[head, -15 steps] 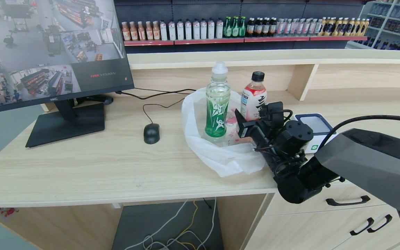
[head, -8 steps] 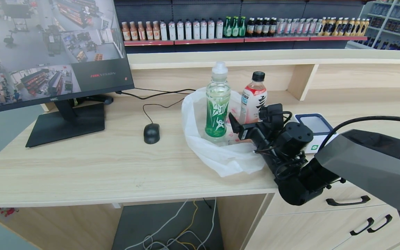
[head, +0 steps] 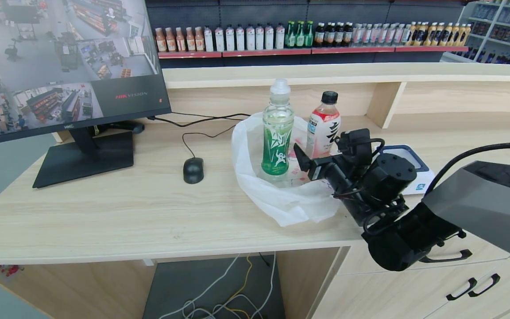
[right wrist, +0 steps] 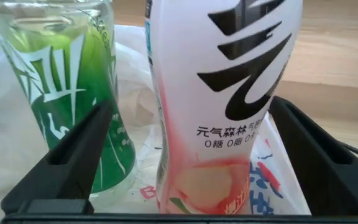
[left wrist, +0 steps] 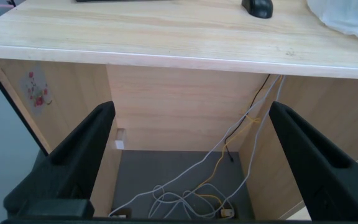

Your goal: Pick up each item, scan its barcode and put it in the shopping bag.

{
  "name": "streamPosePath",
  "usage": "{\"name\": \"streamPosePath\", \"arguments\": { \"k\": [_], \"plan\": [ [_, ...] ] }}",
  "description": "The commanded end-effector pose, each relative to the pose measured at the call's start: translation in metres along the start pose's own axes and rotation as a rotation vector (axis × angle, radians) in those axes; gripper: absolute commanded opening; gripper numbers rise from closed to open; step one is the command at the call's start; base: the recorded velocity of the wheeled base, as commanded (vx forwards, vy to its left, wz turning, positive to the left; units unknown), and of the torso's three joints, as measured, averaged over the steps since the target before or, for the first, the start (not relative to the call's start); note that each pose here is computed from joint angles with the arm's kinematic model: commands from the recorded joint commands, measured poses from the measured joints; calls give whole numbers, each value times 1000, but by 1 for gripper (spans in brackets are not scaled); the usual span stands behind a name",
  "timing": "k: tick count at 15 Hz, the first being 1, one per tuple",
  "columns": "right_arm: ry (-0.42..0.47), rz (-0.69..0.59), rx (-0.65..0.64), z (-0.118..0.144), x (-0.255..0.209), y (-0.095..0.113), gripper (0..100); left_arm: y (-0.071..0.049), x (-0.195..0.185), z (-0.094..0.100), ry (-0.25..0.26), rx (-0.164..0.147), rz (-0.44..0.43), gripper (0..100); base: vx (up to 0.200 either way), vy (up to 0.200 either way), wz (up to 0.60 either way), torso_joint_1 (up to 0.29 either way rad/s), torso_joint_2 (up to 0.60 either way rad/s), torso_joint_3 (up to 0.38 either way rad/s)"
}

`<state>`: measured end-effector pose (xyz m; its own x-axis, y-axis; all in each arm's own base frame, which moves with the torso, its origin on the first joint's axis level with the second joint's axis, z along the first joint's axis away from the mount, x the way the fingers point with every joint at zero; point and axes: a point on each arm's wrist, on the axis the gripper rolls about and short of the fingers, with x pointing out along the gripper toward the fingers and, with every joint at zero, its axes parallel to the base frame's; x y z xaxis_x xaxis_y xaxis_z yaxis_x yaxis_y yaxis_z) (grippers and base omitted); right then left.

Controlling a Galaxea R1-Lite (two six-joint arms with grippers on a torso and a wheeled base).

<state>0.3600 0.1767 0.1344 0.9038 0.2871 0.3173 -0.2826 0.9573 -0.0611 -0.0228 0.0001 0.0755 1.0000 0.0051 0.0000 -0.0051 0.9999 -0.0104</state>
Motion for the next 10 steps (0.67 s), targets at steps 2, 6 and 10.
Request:
{"name": "streamPosePath", "arguments": {
  "k": [2,6,10],
  "plan": [
    [-62,23,18,56,-30,1,100,0,0,0,0,0,1,100,0,0,0,0,0,0],
    [-29,27,13,108,-128,-24,100,0,0,0,0,0,1,100,0,0,0,0,0,0],
    [-2,20,-36,123,-245,-48,100,0,0,0,0,0,1,100,0,0,0,0,0,0]
  ]
}}
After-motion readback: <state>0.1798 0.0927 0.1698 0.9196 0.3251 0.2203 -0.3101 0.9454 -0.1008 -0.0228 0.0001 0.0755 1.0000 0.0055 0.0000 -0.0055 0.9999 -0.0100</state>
